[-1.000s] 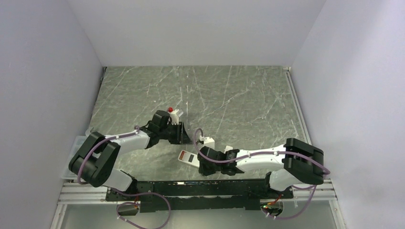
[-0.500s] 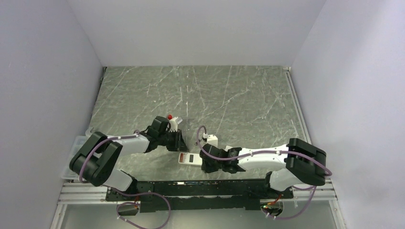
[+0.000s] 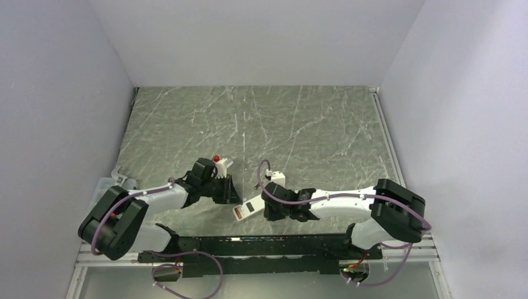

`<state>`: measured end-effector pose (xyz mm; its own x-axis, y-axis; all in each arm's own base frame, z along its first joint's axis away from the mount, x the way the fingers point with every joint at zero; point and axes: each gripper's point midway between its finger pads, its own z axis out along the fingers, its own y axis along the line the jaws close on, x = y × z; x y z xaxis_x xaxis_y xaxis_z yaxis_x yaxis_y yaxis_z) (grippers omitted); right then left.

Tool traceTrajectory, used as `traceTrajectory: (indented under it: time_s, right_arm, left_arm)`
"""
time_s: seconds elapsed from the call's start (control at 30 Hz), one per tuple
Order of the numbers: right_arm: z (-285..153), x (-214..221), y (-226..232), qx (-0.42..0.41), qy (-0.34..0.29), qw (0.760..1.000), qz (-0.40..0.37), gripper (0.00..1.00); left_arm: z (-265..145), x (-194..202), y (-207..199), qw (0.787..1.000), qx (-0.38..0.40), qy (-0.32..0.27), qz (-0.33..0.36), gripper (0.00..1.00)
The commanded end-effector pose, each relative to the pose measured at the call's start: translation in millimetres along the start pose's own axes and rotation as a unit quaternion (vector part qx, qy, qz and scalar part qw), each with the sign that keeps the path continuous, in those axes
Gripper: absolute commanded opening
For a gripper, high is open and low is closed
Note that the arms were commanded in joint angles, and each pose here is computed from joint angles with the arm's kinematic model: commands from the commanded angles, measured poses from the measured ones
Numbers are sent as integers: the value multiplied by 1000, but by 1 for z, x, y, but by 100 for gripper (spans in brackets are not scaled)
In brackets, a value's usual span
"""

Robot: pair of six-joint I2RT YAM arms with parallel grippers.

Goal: Load the batteries into the remote control

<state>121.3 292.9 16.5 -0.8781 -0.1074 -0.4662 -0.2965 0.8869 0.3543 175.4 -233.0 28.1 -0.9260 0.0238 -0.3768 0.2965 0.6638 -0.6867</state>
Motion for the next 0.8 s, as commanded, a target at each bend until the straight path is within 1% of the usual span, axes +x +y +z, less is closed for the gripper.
traceTrajectory:
  time_s: [0.0,0.23,0.4,0.53,0.67,0.77]
  right_arm:
    - [2,5,-22,44,21,999,-25,15]
    - [-4,-9,-24,47,14,998,-33,17]
    - [-14,-22,-25,52,5,998,-45,25]
    - [-28,-43,-23,52,-12,997,-49,29]
    - [-38,-68,-18,48,-35,997,-52,40]
    - [-38,-84,-12,32,-43,997,-50,43]
  left_arm:
    - [-10,6,-2,1000,-9,1,-8,22]
    - [-24,3,-7,1000,-20,-17,-11,24]
    - [-30,3,-9,999,-24,-25,-11,24]
    - [-36,-3,-10,998,-38,-39,-8,28]
    - [-40,-5,-5,997,-55,-47,-7,34]
    - [-40,-5,-3,997,-61,-49,-5,37]
